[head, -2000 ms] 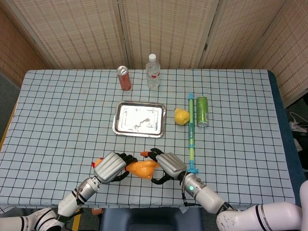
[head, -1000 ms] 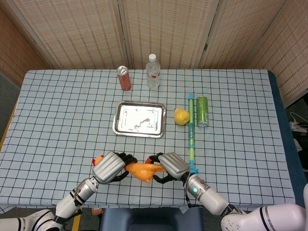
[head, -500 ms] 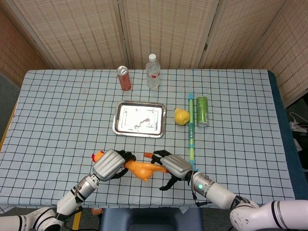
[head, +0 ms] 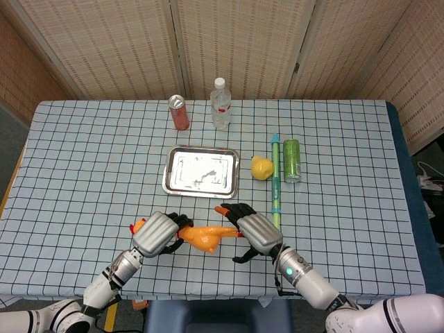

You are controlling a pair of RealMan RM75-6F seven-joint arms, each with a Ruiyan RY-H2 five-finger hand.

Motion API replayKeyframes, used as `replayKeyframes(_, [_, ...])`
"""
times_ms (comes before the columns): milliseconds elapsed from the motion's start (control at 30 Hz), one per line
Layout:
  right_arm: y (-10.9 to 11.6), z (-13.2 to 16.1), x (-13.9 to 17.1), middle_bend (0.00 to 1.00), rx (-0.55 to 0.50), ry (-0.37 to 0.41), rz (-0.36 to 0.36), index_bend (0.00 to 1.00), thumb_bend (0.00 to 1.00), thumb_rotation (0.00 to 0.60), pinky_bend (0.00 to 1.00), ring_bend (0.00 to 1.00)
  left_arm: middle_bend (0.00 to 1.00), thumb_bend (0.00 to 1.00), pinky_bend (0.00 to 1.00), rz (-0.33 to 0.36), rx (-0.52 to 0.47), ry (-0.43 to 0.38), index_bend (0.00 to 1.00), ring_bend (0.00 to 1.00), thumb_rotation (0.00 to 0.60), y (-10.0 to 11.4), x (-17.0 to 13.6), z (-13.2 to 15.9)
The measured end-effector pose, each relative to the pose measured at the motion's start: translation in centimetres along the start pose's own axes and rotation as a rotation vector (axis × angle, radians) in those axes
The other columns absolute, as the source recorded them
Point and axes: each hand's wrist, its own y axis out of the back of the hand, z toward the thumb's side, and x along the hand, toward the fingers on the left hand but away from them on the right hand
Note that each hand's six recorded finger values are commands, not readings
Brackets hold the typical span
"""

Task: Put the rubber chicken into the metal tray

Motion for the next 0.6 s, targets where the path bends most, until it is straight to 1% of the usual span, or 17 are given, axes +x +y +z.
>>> replayKeyframes(133, [-0.9,0.4,-0.6,0.00,-0.041,-0.001,0.034,0.00,0.04,0.600,0.00,0.00,0.77,0.70,0.73,0.004,-0.001,-0.011,0.85,0.59,0.600,0.0,0.3,0.7])
replayKeyframes(300, [-1.9,0.9,-1.6,0.00,-0.087,0.004,0.043,0.00,0.04,0.600,0.00,0.00,0.77,0.71,0.73,0.025,-0.015,-0.027,0.85,0.60,0.600,0.2,0.5,2.2])
replayKeyframes(333, [-2.2,0.9,-1.8,0.00,-0.100,0.004,0.047,0.00,0.05,0.600,0.01,0.00,0.77,0.71,0.73,0.027,-0.019,-0.031,0.85,0.60,0.600,0.1,0.6,2.4])
replayKeyframes(367, [-2.3,1.0,-2.0,0.02,-0.108,0.005,0.049,0.01,0.07,0.600,0.07,0.01,0.77,0.71,0.73,0.029,-0.021,-0.035,0.85,0.60,0.600,0.1,0.7,2.7])
replayKeyframes(400, [-2.4,1.1,-2.1,0.07,-0.114,0.006,0.048,0.07,0.09,0.600,0.20,0.07,0.77,0.71,0.73,0.030,-0.021,-0.040,0.85,0.60,0.600,0.1,0.7,2.9])
replayKeyframes(433, [-2.4,1.2,-2.3,0.12,-0.118,0.009,0.041,0.13,0.11,0.600,0.30,0.13,0.77,0.71,0.73,0.030,-0.022,-0.045,0.85,0.60,0.600,0.1,0.8,3.2])
replayKeyframes(467, [-2.4,1.3,-2.3,0.23,-0.120,0.013,0.033,0.26,0.13,0.600,0.47,0.26,0.77,0.71,0.73,0.030,-0.021,-0.049,0.85,0.60,0.600,0.1,0.8,3.3])
replayKeyframes(533, [-2.2,1.6,-2.4,0.42,-0.127,0.021,0.009,0.51,0.17,0.600,0.74,0.50,0.77,0.71,0.73,0.028,-0.021,-0.053,0.85,0.60,0.600,0.0,0.8,3.5])
replayKeyframes(567, [-2.1,1.7,-2.3,0.50,-0.131,0.024,-0.001,0.62,0.20,0.600,0.85,0.61,0.77,0.71,0.73,0.028,-0.021,-0.053,0.85,0.60,0.600,0.0,0.8,3.5])
replayKeyframes(600, [-2.1,1.7,-2.3,0.54,-0.133,0.027,-0.010,0.67,0.21,0.600,0.89,0.65,0.77,0.71,0.73,0.029,-0.021,-0.051,0.85,0.60,0.600,0.1,0.8,3.5])
